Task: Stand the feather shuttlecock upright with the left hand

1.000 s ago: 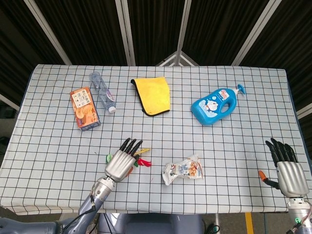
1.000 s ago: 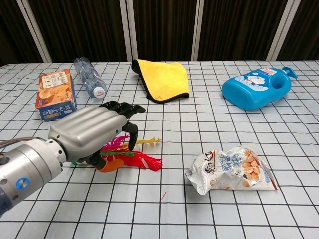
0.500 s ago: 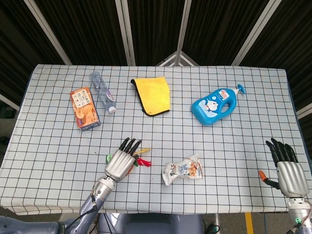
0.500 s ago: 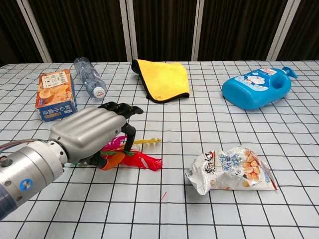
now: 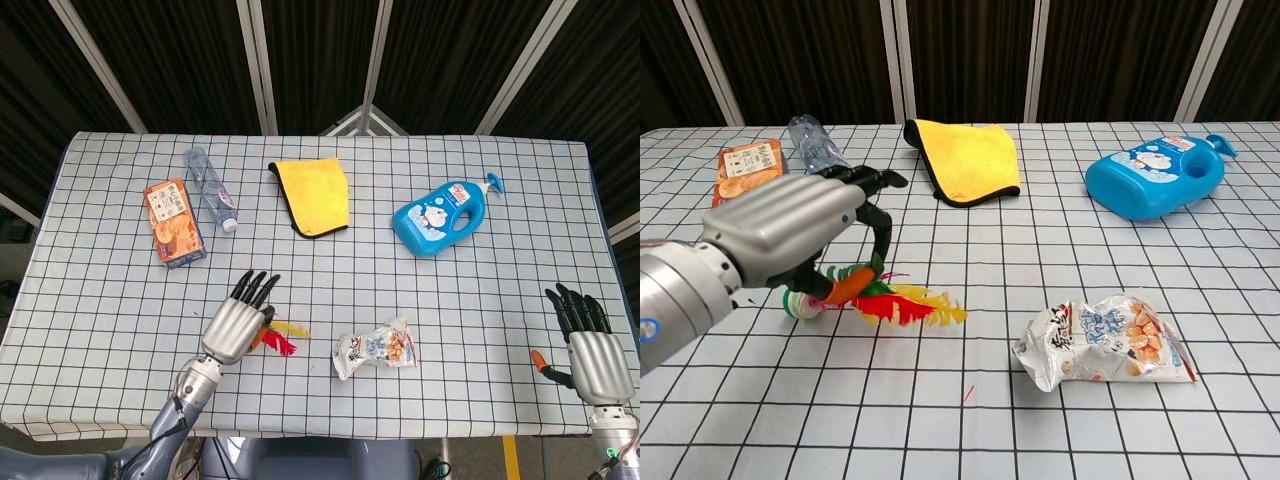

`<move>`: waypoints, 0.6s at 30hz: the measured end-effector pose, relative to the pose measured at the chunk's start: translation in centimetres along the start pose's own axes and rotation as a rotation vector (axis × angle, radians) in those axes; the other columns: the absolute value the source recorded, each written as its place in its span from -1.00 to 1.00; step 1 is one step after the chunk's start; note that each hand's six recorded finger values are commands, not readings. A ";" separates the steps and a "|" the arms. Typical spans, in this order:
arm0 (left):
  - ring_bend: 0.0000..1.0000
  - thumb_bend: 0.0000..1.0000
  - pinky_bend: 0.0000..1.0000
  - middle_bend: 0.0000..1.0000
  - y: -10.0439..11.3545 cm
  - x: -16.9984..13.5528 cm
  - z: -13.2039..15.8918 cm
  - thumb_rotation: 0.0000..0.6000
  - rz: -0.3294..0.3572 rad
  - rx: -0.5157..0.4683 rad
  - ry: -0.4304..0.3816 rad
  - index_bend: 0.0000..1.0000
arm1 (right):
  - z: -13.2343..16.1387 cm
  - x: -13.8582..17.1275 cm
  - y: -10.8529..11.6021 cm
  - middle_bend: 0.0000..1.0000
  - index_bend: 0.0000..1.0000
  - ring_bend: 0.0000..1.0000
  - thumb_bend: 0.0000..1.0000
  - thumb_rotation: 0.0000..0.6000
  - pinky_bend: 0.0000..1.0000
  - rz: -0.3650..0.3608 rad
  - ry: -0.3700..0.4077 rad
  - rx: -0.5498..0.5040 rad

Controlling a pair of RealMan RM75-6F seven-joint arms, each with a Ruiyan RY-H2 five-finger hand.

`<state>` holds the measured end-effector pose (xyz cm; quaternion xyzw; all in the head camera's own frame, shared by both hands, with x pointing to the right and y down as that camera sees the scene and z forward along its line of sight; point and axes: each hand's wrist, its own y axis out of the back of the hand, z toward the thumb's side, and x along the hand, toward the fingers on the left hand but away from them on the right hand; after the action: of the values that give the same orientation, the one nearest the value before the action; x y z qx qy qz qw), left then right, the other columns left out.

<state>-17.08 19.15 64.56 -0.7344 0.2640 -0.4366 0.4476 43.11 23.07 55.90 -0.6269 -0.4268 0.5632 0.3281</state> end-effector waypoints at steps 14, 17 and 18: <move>-1.00 0.21 -1.00 -0.93 3.8 -2.9 -5.7 1.00 0.065 -0.074 0.073 0.10 | 0.1 0.1 -0.1 -1.00 -1.00 -1.00 -0.33 1.00 -1.00 0.003 0.001 0.008; -1.00 0.21 -1.00 -0.93 3.7 -3.3 -6.6 1.00 0.060 -0.093 0.094 0.10 | 0.1 0.1 -0.1 -1.00 -1.00 -1.00 -0.33 1.00 -1.00 0.004 0.001 0.011; -1.00 0.21 -1.00 -0.93 3.6 -3.4 -6.9 1.00 0.058 -0.098 0.100 0.10 | 0.1 0.1 -0.1 -1.00 -1.00 -1.00 -0.33 1.00 -1.00 0.004 0.001 0.013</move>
<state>-24.73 17.21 61.49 -0.7247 0.3281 -0.4464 0.4098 42.97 23.20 55.96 -0.6259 -0.4218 0.5663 0.3311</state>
